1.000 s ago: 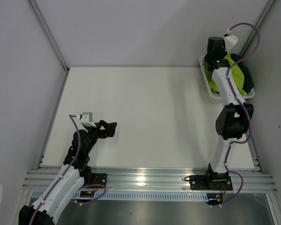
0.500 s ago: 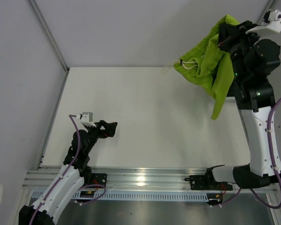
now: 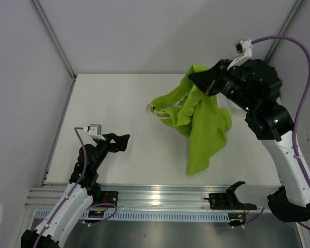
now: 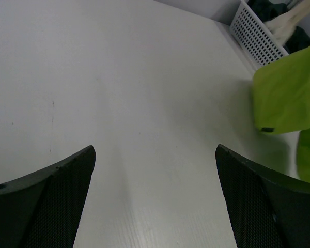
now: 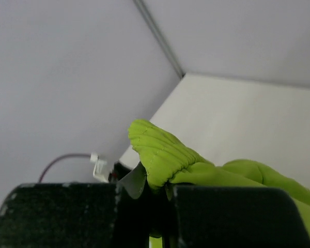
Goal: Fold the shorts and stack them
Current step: Move the shorts to the center of the board
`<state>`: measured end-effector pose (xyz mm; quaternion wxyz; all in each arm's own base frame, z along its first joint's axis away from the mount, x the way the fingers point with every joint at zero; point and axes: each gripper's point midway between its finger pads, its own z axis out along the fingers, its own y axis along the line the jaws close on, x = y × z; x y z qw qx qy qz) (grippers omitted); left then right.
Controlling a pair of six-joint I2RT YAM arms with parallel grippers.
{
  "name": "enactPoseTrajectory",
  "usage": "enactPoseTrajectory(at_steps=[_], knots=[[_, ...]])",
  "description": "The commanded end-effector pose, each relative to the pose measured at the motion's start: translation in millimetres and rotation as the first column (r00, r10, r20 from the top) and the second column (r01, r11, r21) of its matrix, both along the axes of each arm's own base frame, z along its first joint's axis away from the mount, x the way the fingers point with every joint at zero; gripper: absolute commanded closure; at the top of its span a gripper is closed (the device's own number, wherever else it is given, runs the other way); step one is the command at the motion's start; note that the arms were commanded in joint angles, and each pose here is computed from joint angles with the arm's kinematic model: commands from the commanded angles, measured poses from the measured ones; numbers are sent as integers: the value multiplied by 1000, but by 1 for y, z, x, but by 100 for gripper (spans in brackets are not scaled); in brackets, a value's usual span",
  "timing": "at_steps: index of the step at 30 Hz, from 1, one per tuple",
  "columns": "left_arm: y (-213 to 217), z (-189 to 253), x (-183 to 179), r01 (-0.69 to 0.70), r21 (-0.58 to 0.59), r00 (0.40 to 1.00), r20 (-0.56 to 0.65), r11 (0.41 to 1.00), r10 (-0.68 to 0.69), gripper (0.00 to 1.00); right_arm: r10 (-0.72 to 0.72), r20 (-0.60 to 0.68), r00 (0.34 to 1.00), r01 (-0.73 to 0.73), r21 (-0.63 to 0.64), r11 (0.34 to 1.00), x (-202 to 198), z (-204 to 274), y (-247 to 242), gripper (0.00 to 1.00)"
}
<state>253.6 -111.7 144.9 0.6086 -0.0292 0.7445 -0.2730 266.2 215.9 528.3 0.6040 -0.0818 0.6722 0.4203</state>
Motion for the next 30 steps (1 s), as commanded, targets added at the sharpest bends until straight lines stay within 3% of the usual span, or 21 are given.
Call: enactPoseTrajectory(at_steps=[1,6,10,15,22,26,30], knots=[[-7,30,-1,46,-15,994,103,999,-44,1,63,-103,993,-67,-40,997,-11,-48,27,100],[9,29,1,-49,-9,995,83,999,49,1,199,-219,955,-245,-208,947,-34,-118,87,100],[22,35,1,-122,-25,988,94,992,124,1,141,-309,940,-246,-332,911,-40,-172,99,100],[24,36,0,-128,-30,987,98,991,131,1,-13,-439,898,-186,-406,895,-53,-264,68,98],[-6,31,0,35,-18,995,90,999,-33,1,-212,-497,842,-92,-518,850,-63,-339,21,89],[-18,23,-1,104,-20,993,49,994,-103,1,-310,-484,818,-43,-589,807,-58,-358,5,71],[-28,22,-6,164,-30,986,46,986,-163,1,-357,-483,799,-28,-624,781,-57,-369,-1,42]])
